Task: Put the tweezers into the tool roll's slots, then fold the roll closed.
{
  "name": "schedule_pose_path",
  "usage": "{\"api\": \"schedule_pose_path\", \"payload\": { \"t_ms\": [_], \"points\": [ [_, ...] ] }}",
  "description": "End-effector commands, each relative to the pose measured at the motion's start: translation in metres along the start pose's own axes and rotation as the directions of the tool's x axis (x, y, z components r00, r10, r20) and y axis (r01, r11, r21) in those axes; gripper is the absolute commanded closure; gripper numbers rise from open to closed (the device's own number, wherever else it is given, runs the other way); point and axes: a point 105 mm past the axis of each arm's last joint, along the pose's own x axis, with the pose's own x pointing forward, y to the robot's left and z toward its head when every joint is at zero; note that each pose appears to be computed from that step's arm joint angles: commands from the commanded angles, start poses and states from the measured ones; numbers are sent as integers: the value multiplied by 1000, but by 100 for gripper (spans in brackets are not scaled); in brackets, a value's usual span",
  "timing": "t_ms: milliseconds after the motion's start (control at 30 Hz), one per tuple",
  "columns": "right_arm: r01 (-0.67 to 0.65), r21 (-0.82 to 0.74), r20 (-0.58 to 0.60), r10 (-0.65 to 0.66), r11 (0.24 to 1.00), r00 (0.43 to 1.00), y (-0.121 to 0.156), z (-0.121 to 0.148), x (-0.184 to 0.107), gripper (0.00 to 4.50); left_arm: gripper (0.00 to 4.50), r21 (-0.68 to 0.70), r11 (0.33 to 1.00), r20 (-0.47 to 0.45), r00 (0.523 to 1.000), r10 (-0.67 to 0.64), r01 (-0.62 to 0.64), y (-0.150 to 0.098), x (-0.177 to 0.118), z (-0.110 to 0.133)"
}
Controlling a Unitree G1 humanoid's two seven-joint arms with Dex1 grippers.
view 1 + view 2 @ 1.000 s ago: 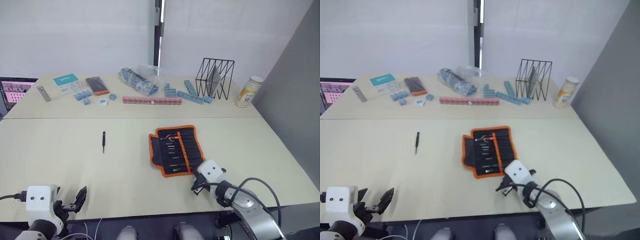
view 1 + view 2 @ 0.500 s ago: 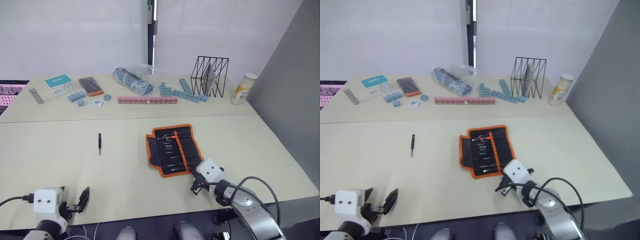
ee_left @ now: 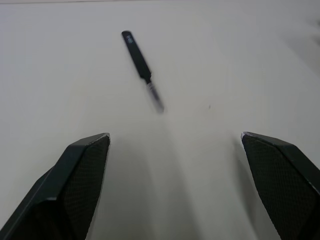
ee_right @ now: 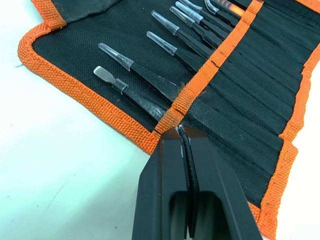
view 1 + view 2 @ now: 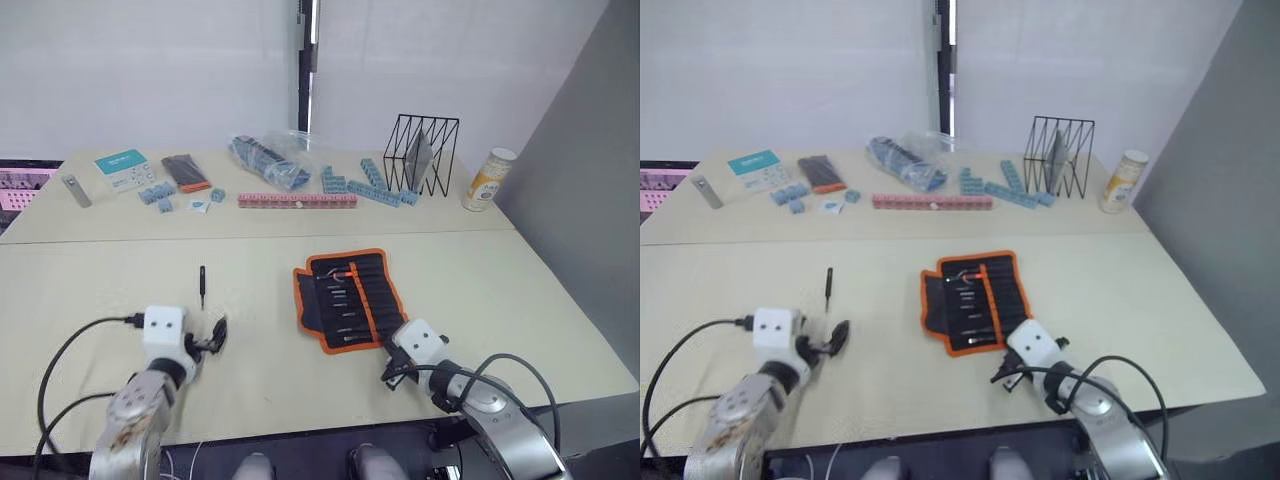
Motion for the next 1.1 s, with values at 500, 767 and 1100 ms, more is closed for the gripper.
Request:
{"api": "schedule_pose_path", "payload": {
  "t_ms": [500, 767, 1100],
  "points": [
    [-22, 62, -139, 30, 998, 990, 9, -34, 1, 450, 3, -13, 989, -121, 982, 145, -147, -2, 34, 22],
    [-17, 60, -142, 26, 998, 990, 7, -35, 0, 450, 3, -34, 988, -223, 965, 138, -150, -8, 42, 0],
    [-9, 63, -144, 19, 998, 989, 6, -35, -1, 450, 59, -80, 981, -276, 949, 151, -179, -6, 46, -21]
  ]
}}
